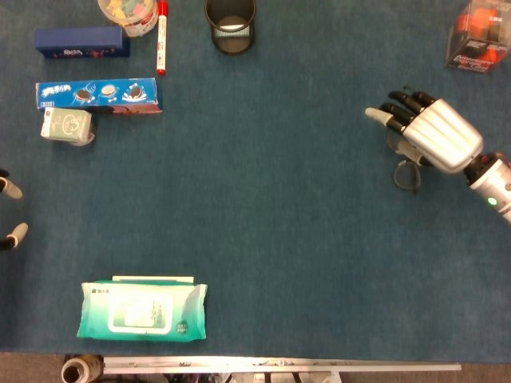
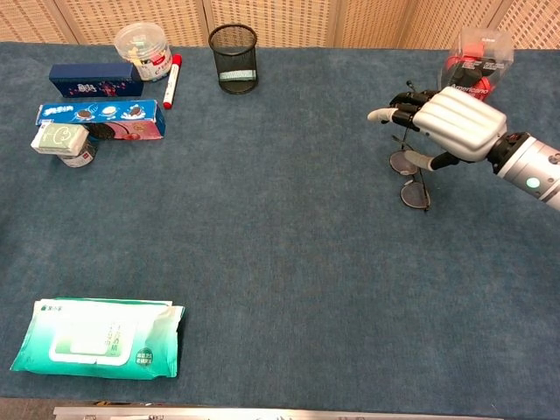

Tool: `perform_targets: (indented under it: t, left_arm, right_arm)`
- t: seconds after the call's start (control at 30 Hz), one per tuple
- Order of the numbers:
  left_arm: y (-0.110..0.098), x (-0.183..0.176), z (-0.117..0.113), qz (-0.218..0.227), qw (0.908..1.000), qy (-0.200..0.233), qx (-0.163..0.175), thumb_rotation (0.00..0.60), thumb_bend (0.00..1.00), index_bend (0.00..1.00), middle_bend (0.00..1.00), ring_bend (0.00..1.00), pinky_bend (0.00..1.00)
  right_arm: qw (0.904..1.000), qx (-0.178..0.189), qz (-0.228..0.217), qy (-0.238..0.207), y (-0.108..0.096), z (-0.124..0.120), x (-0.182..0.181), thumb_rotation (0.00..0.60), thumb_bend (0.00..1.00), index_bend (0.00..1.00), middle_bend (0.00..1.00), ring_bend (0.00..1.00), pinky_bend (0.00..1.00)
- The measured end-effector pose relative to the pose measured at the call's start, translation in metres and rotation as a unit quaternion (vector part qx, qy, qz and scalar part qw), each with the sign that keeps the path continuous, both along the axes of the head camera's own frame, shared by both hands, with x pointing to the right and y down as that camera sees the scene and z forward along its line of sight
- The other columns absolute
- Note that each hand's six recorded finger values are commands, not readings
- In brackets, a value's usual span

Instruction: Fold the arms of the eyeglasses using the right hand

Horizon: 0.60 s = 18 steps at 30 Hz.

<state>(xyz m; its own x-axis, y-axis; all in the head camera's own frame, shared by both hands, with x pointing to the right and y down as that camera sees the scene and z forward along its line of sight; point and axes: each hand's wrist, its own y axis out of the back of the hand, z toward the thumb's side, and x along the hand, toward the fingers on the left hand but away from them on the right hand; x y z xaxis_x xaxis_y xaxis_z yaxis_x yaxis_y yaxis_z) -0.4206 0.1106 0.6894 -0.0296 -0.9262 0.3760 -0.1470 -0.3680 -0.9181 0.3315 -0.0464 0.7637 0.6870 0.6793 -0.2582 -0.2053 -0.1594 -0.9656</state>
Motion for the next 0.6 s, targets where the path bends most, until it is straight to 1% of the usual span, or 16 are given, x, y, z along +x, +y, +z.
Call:
perform_targets:
  t: [0.27, 0.6]
  left_arm:
    - [-0.002, 0.002, -0.002, 0.003, 1.0000, 0.000, 0.003, 0.600, 0.18, 0.42, 0.28, 0.26, 0.45]
    - [-0.004, 0.006, -0.006, 0.008, 0.9999, -0.001, 0.008, 0.600, 0.18, 0.42, 0.28, 0.26, 0.45]
  right_arm:
    - [0.9997, 0.016, -0.008, -0.017, 0.002, -0.013, 0.000, 0.600, 0.34, 0.18, 0.29, 0.18, 0.34]
    - [0.9966, 0.039, -0.016, -0.070, 0.006, -0.041, -0.006, 0.600, 0.34, 0.18, 0.29, 0.18, 0.34]
